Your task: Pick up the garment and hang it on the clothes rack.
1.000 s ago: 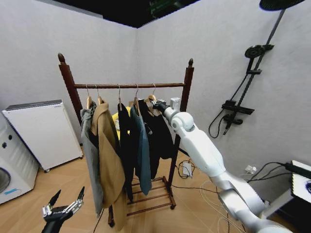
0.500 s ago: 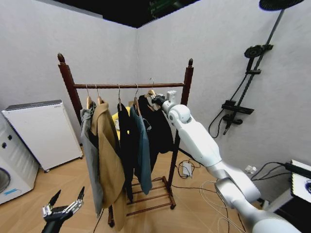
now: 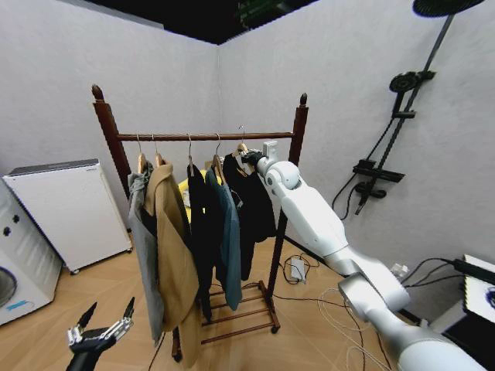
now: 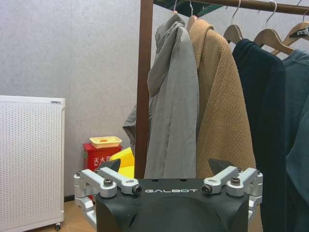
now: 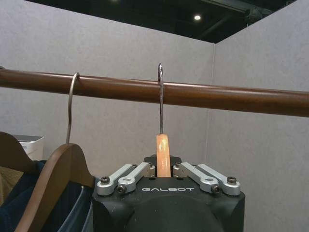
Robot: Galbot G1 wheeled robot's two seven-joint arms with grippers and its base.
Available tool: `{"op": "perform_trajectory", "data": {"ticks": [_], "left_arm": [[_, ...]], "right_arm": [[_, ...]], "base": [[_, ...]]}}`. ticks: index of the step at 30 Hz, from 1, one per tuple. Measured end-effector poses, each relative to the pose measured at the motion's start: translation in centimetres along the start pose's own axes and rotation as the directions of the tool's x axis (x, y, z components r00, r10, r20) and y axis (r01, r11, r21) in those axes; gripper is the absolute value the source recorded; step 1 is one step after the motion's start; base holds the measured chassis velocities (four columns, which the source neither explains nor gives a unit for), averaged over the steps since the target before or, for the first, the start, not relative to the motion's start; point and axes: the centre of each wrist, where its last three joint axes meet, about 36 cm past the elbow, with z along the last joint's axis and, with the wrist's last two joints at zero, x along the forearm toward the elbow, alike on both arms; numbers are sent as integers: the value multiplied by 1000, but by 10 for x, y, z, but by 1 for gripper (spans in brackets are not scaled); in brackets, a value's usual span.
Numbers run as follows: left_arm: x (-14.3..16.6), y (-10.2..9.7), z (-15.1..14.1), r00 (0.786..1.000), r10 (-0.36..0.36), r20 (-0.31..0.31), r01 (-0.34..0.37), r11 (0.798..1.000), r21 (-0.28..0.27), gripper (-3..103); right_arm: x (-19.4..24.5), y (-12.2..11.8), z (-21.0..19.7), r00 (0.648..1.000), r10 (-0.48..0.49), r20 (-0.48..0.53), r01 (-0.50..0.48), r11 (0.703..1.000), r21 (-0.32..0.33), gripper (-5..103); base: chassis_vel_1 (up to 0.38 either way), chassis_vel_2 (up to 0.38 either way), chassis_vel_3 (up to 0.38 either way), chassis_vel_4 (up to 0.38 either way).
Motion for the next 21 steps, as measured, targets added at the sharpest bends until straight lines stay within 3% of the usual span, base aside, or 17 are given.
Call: {"op": "perform_trajectory", "data": {"ticks": [17,21], "left_arm": [[0,0,0,1000,0,0,0,1000,0,100],[0,0,0,1000,0,0,0,1000,0,100]], "right_arm": [[-11,-3,-3,1000,-16,-6,16,1000,5,7],[-11,-4,-2,1000,-14,-8,14,1000,12,21]], "base": [[0,0,0,0],[0,0,0,0]]}}
